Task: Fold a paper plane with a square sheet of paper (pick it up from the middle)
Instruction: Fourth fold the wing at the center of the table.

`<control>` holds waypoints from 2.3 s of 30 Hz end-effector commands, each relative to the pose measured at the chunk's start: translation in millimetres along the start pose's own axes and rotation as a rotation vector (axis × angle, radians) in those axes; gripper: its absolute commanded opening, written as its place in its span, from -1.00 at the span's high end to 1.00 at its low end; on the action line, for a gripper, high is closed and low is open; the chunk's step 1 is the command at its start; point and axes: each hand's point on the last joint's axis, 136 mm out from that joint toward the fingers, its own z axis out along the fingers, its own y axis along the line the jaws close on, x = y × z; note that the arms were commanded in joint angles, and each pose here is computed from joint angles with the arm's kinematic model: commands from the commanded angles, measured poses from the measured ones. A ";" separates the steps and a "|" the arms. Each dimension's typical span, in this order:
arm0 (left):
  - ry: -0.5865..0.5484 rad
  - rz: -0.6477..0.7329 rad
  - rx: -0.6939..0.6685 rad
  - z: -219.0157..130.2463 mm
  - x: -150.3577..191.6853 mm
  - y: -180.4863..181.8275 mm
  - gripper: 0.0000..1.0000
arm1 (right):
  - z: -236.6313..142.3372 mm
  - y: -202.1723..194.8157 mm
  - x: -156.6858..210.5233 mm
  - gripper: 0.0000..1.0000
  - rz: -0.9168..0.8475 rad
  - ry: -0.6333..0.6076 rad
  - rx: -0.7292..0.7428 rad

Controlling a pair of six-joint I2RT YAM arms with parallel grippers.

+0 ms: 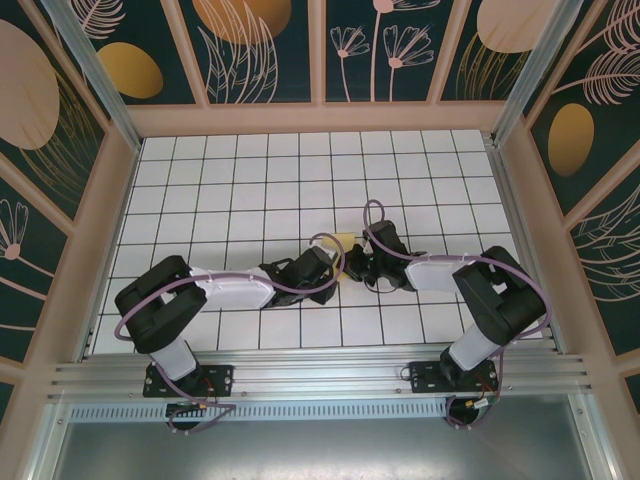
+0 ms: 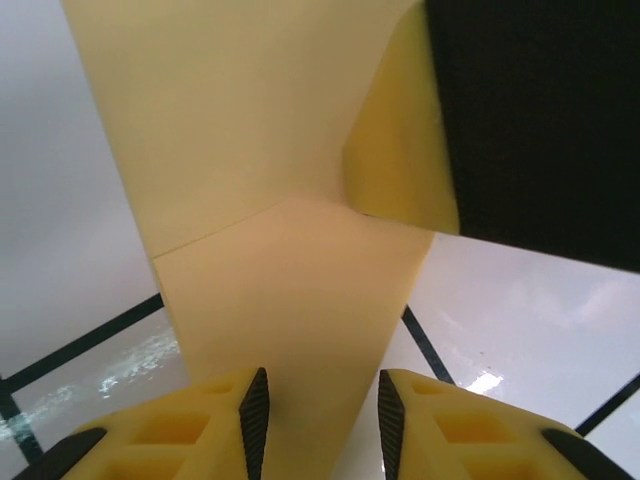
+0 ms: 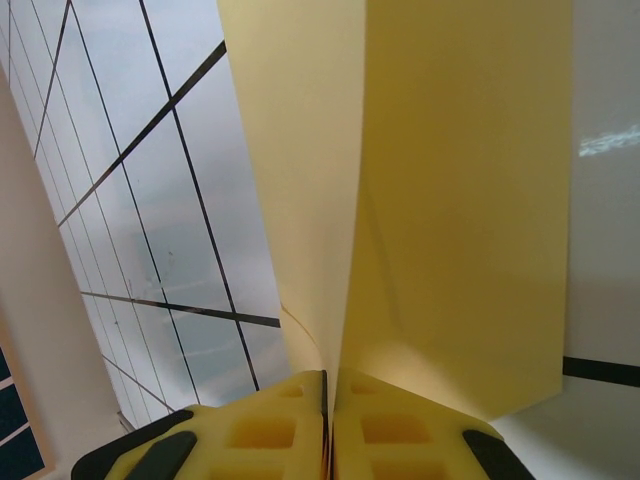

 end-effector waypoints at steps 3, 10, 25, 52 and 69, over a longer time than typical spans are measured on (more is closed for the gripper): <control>0.002 0.025 -0.055 1.8 -3.4 5.7 0.37 | -2.6 16.4 -3.1 0.77 -0.009 -0.009 -0.023; -0.001 0.024 -0.042 1.2 -4.7 3.2 0.49 | -2.6 15.5 -3.0 0.77 -0.010 -0.009 -0.015; -0.018 0.015 -0.106 -0.9 -5.7 15.1 0.52 | -3.2 13.9 -1.3 0.77 -0.021 -0.002 -0.006; -0.083 -0.141 0.070 -9.3 -9.4 5.6 1.00 | -24.0 21.7 -8.2 0.23 -0.104 -0.062 0.019; -0.150 -0.404 0.356 -21.9 -9.6 15.6 1.00 | -16.5 22.3 -2.6 0.63 -0.152 -0.028 0.024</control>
